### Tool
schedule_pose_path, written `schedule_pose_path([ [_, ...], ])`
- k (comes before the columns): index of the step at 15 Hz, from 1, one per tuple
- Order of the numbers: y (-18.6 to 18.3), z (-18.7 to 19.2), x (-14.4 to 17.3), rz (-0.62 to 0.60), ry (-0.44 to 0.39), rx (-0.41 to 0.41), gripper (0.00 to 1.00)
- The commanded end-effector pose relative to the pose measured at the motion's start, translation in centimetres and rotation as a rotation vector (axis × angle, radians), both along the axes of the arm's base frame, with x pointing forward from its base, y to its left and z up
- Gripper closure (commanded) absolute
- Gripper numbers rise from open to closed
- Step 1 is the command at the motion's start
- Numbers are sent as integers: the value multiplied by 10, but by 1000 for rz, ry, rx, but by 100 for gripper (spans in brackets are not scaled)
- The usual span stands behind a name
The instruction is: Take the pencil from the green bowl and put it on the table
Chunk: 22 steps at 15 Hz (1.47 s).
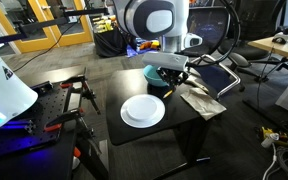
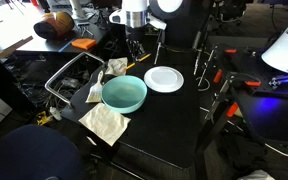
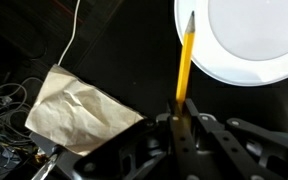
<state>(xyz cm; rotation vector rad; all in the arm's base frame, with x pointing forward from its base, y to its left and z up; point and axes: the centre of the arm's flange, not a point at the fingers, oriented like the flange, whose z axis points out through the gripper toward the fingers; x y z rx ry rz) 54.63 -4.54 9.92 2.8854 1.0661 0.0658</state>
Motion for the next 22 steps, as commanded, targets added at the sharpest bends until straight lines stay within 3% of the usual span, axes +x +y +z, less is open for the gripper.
schedule_pose_path([
  [1, -9, -21, 11, 79, 26, 38, 98],
  [6, -13, -42, 9, 144, 56, 41, 98],
  [8, -14, -40, 6, 139, 52, 27, 65],
  [16, 1, 25, -12, 117, -56, -36, 6],
  [17, 3, 36, -15, 98, -68, -51, 1],
  [22, 13, 75, -28, 51, -108, -104, 0],
])
